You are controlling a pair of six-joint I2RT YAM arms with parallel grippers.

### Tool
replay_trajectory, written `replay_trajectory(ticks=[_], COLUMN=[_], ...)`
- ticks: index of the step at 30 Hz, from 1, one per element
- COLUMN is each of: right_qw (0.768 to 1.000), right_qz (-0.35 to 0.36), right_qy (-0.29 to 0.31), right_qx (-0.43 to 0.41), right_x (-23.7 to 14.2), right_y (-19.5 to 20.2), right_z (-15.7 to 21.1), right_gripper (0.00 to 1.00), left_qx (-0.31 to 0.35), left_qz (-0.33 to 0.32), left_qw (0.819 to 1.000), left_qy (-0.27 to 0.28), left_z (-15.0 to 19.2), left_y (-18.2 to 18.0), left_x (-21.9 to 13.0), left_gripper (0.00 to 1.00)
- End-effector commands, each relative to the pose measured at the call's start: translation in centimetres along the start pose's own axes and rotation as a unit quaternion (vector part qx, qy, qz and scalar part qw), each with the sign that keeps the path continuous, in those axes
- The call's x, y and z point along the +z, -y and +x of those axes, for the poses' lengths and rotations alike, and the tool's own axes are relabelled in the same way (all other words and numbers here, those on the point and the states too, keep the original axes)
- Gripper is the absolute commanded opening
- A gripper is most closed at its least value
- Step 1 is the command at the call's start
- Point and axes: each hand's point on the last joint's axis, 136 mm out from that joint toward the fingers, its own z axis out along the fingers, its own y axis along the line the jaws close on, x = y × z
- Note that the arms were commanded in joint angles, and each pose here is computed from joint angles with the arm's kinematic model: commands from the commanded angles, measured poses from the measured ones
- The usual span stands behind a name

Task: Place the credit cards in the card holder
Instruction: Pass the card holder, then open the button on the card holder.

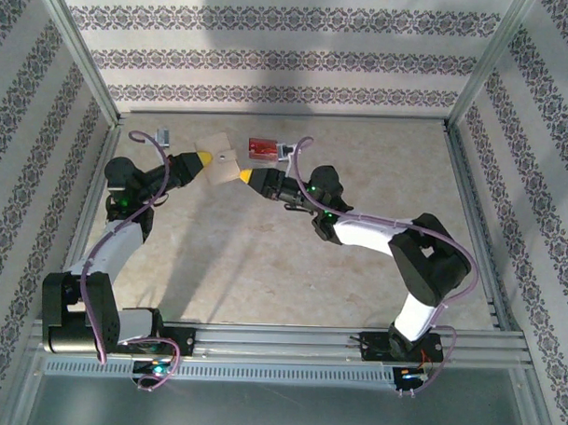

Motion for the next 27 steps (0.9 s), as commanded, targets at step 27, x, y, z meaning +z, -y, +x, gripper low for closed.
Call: replay_trajectory(ticks=[27], right_qw=[0.869], right_qz=[0.388], right_qy=[-0.160], right_qx=[-0.263], right_x=[3.2], right_y=[1.7], right_z=[1.7], right_gripper=[0.44], left_qx=[-0.019], left_qz=[-0.141], left_qw=[0.989], left_qy=[-0.043], left_z=[3.9], left_y=[-7.0], left_x=[-0.5], left_gripper=[0.00])
